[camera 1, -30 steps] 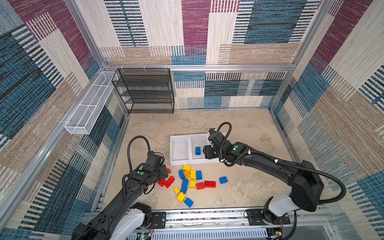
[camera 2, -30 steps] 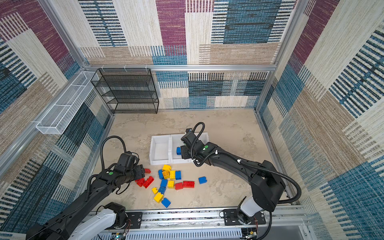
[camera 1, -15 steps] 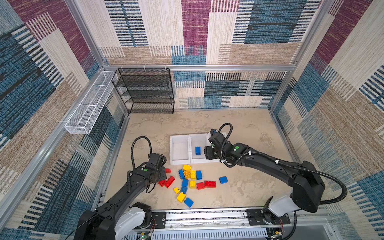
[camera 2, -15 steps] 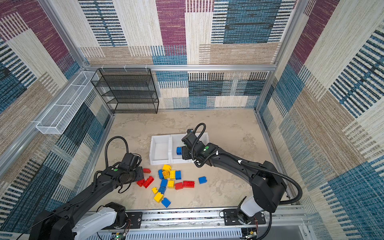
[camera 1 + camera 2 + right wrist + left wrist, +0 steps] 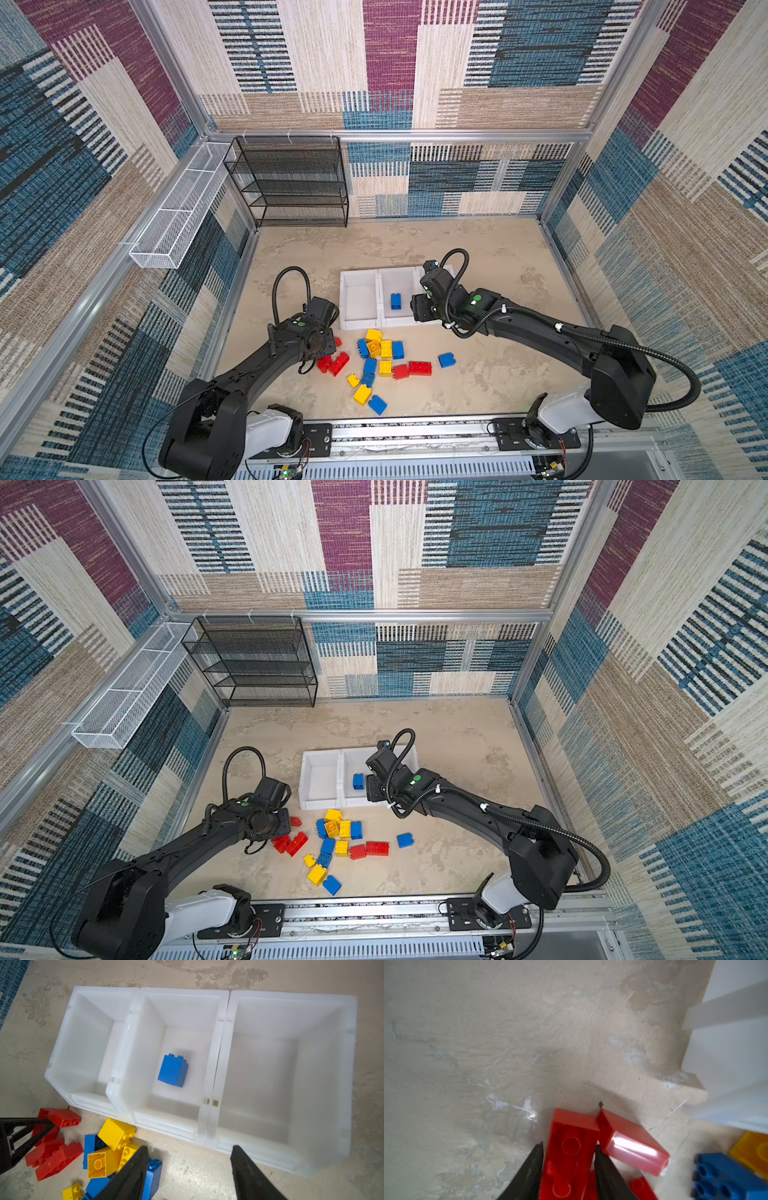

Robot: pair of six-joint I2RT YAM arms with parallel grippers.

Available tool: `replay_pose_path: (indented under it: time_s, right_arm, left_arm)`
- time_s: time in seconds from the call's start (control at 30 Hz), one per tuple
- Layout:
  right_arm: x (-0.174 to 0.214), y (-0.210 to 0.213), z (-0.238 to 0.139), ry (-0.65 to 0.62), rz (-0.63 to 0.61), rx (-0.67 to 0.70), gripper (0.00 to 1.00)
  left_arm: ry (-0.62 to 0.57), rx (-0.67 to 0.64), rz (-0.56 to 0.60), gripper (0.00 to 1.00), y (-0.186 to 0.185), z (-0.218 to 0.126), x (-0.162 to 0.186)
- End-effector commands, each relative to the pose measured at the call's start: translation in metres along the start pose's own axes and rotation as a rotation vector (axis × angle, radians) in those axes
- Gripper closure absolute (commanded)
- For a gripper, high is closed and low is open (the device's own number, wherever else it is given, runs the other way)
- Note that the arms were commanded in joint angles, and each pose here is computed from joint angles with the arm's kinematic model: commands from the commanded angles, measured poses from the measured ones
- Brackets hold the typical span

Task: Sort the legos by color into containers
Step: 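Grasp a red brick with the left gripper while the right gripper hovers, then lift the red brick into the bin nearest the left arm and release it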

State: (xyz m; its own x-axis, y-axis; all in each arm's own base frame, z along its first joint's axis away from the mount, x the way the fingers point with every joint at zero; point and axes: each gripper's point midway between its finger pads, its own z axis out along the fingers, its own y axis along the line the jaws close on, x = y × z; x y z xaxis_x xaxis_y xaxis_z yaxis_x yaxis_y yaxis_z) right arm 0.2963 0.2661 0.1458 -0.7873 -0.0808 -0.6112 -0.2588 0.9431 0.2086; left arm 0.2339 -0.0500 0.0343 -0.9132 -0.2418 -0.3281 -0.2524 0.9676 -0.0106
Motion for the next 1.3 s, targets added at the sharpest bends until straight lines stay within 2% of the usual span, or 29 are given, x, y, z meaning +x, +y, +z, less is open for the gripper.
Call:
replay_pose_path:
  time_s: [0.0, 0.2, 0.3, 0.4, 0.57, 0.67, 0.87, 1.07, 1.17, 1.27]
  right_arm:
    - [-0.006, 0.0, -0.004, -0.032, 0.024, 0.0, 0.34]
    - [-0.005, -0.004, -0.009, -0.041, 0.034, 0.01, 0.35]
    - [-0.006, -0.006, -0.011, -0.047, 0.036, 0.014, 0.35]
    - [-0.008, -0.007, -0.013, -0.053, 0.038, 0.02, 0.35]
    - [-0.008, -0.01, -0.016, -0.06, 0.043, 0.03, 0.35]
    - [-0.007, -0.011, -0.016, -0.062, 0.052, 0.031, 0.35]
    - [-0.005, -0.014, -0.02, -0.063, 0.064, 0.039, 0.35]
    - [-0.003, -0.02, -0.025, -0.067, 0.074, 0.056, 0.35]
    - [-0.001, -0.023, -0.026, -0.069, 0.081, 0.062, 0.35]
    - [0.0, -0.025, -0.027, -0.071, 0.082, 0.069, 0.35]
  left_arm:
    - [-0.002, 0.011, 0.014, 0.64, -0.005, 0.003, -0.004]
    - [0.001, 0.027, 0.027, 0.78, -0.009, 0.001, -0.007]
    - [-0.037, 0.045, 0.028, 0.79, -0.012, -0.012, -0.017]
    - [-0.112, 0.09, 0.043, 0.79, -0.023, -0.036, -0.042]
    - [-0.217, 0.215, 0.1, 0.79, -0.062, -0.079, -0.089]
    - [-0.242, 0.248, 0.159, 0.78, -0.087, -0.09, -0.106]
    - [-0.193, 0.291, 0.196, 0.78, -0.125, -0.065, -0.117]
    - [-0.141, 0.295, 0.194, 0.76, -0.142, -0.033, -0.122]
    - [-0.135, 0.293, 0.192, 0.69, -0.146, -0.029, -0.125]
    - [-0.149, 0.288, 0.188, 0.58, -0.146, -0.031, -0.128]
